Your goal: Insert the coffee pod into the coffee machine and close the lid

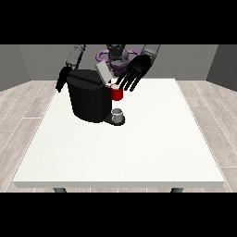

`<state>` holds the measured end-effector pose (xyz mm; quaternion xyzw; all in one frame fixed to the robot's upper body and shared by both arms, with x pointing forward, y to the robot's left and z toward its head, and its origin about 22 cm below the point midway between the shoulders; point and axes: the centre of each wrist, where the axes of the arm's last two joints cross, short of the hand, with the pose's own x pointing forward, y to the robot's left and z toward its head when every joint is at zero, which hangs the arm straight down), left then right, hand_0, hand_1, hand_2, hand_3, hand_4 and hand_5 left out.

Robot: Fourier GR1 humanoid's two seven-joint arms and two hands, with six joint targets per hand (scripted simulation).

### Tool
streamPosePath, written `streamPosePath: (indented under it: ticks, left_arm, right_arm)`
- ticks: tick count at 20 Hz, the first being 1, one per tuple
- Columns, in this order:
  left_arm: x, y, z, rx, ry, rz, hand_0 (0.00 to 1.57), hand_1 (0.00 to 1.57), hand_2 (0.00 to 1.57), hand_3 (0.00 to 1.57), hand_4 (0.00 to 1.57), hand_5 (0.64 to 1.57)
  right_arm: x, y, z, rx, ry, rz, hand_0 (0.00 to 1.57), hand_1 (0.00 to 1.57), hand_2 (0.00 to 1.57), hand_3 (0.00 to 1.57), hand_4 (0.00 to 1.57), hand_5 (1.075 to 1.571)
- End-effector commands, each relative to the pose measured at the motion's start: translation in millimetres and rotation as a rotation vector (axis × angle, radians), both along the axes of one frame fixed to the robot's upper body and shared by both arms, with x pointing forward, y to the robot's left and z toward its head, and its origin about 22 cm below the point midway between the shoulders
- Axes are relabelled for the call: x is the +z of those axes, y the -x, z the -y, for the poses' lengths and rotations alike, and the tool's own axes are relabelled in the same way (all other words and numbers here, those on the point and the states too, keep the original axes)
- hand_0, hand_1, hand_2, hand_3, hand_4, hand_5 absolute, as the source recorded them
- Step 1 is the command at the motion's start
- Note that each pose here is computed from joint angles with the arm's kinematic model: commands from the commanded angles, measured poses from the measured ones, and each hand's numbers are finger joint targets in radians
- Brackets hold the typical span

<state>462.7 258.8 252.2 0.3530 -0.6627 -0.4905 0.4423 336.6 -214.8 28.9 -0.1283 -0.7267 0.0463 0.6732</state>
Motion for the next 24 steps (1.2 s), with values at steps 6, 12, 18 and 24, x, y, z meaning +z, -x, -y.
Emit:
streamPosePath:
  ticks: [6, 12, 18, 24]
  left_arm:
    - [-98.1, 8.8, 20.5, -0.089, 0.281, -0.165, 0.0, 0.0, 0.13, 0.0, 0.0, 1.571]
    - [-214.9, 41.5, 31.1, -0.071, 0.931, -0.366, 0.0, 0.0, 0.0, 0.0, 0.41, 1.571]
    - [-298.5, 92.2, 32.2, -0.014, 1.056, -0.573, 0.0, 0.0, 0.0, 0.0, 0.42, 1.571]
    - [-317.4, 113.5, 18.7, 0.068, 1.064, -0.617, 0.0, 0.0, 0.0, 0.0, 0.39, 1.571]
  right_arm:
    - [-58.5, 38.2, 35.2, -0.073, -0.044, -0.14, 0.0, 0.0, 0.0, 0.0, 0.0, 1.571]
    - [-73.6, 56.6, 49.4, -0.15, -0.069, -0.177, 0.0, 0.0, 0.0, 0.0, 0.0, 1.571]
    - [-49.3, 46.0, 41.0, -0.002, -0.11, -0.163, 0.0, 0.0, 0.0, 0.0, 0.0, 1.571]
    - [-18.1, 36.8, 37.6, 0.135, -0.03, -0.101, 0.0, 0.0, 0.0, 0.0, 0.15, 1.571]
